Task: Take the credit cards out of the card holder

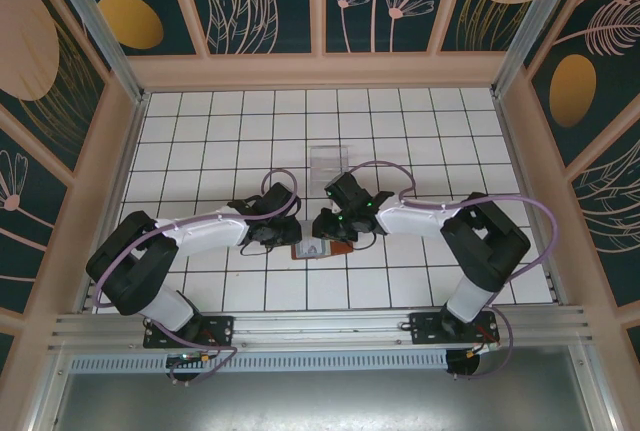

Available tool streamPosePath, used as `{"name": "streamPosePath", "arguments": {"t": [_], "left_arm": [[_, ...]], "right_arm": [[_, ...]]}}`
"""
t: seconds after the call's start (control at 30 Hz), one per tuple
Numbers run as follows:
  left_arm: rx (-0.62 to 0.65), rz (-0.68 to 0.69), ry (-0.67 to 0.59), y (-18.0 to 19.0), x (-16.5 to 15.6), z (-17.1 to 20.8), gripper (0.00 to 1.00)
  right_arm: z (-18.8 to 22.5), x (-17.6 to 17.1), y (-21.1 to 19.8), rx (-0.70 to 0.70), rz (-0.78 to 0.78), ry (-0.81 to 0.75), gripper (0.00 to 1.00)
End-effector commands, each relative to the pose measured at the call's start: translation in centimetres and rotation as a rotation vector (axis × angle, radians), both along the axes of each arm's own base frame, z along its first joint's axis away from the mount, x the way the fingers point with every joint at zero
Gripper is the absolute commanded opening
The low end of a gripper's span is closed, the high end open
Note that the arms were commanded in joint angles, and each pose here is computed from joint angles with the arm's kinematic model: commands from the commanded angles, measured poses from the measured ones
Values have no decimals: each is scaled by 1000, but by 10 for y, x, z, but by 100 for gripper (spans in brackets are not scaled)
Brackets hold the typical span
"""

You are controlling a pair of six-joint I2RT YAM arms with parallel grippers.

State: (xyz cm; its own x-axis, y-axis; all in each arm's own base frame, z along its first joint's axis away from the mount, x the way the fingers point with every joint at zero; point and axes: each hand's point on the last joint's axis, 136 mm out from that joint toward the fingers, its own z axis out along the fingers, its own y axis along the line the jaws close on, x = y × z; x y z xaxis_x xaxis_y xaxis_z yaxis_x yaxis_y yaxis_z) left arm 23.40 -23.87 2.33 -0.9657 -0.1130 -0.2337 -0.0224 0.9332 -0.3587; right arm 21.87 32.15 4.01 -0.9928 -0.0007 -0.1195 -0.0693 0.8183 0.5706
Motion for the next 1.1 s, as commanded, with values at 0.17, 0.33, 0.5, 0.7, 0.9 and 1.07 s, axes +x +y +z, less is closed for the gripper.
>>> {"name": "streamPosePath", "arguments": {"t": [0.17, 0.33, 0.5, 0.7, 0.9, 1.07], "left_arm": [[12, -12, 8, 0, -2, -1, 24], [14, -15, 8, 0, -2, -2, 24], [13, -16, 9, 0, -2, -2, 24], [15, -14, 11, 0, -2, -3, 24], [17, -15, 13, 0, -3, -4, 24], [18, -13, 10, 1, -2, -4, 23]], "right_arm": [[3, 3, 12, 31, 21, -8, 26], [4, 4, 14, 34, 28, -14, 26], [-2, 3, 13, 9, 33, -4, 26], [-8, 3, 9, -50, 33, -6, 26], [-6, 6, -4, -134, 14, -35, 26], [-1, 8, -7, -153, 8, -52, 26]]}}
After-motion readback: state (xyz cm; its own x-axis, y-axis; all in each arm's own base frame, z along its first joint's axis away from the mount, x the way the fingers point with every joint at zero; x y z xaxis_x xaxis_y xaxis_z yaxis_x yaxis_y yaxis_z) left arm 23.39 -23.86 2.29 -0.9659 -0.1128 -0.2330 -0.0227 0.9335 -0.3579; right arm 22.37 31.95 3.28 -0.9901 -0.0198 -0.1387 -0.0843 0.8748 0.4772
